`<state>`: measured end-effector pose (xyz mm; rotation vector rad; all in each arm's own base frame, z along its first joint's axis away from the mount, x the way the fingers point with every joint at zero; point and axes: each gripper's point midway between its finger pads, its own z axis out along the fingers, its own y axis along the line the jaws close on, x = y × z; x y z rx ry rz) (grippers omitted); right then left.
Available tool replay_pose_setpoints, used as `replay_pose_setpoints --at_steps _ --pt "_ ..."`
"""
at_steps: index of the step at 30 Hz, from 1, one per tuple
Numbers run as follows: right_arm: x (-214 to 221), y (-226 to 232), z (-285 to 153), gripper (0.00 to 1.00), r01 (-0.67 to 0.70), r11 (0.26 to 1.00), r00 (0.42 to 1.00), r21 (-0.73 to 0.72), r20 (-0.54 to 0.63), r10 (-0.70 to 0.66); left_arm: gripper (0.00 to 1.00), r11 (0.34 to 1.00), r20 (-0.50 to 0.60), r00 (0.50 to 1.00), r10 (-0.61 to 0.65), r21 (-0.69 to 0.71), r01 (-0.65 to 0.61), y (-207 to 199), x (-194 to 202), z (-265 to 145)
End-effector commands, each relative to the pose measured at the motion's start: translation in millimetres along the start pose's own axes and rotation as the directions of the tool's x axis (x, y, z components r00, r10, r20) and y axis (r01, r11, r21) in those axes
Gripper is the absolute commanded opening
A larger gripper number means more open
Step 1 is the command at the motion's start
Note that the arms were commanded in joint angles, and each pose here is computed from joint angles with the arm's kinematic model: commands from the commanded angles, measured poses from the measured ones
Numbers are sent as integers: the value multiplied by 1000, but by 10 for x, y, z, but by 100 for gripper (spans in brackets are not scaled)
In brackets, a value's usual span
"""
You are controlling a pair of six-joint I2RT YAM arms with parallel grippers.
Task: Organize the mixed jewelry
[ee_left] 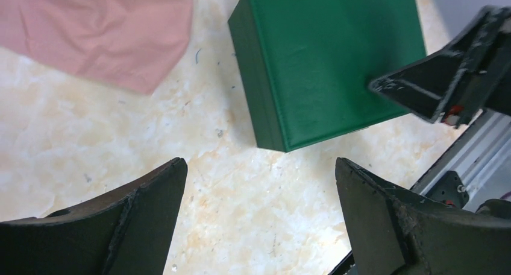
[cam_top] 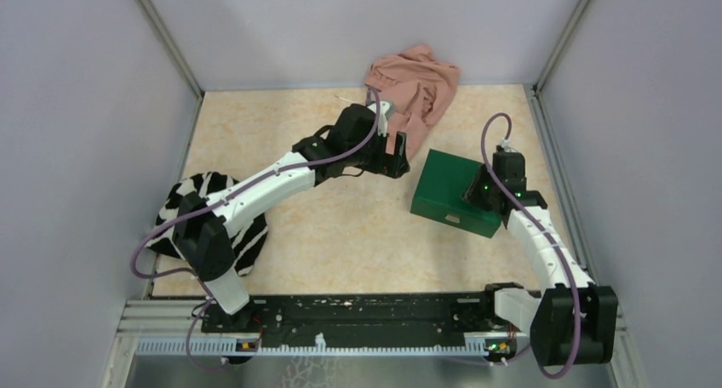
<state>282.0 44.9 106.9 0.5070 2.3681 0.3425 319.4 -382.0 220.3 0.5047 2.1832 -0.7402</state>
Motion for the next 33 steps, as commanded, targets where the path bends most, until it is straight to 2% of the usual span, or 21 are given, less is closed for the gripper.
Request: replay_pose_setpoints --at_steps 1,3,5,8,11,13,14,16,24,33 --pt "-64 70 -118 27 6 1000 1000 -16 20 -6 99 999 -18 1000 -11 -45 10 116 68 -77" --pt "-404 288 -437 29 49 994 985 -97 167 -32 99 999 -21 1000 -12 -35 12 99 63 -96" --pt "-671 513 -736 33 119 978 959 -173 275 -68 99 999 -18 1000 -12 43 13 -62 2 -158" --pt "-885 921 -1164 39 267 913 924 -309 351 -152 99 993 16 998 -54 107 52 -251 -188 -331" --pt "-1053 1051 -1420 49 318 892 894 -322 414 -170 99 996 106 993 -58 77 50 -233 -417 -543" --pt "-1189 982 -1482 81 276 921 878 -274 462 -126 99 998 191 980 -51 -9 54 -79 -560 -681" --pt "-1232 947 -1492 89 259 931 870 -257 480 -110 99 998 221 974 -41 -38 51 -21 -599 -735" --pt "-1286 886 -1501 95 244 944 859 -222 502 -104 99 996 282 959 -17 -80 41 61 -690 -896" --pt "-1356 679 -1484 98 222 968 831 -114 542 -127 99 985 390 921 21 -164 47 268 -732 -1242" --pt "-1459 677 -1590 98 196 975 804 -110 587 -95 99 983 393 919 20 -177 54 329 -640 -1306"
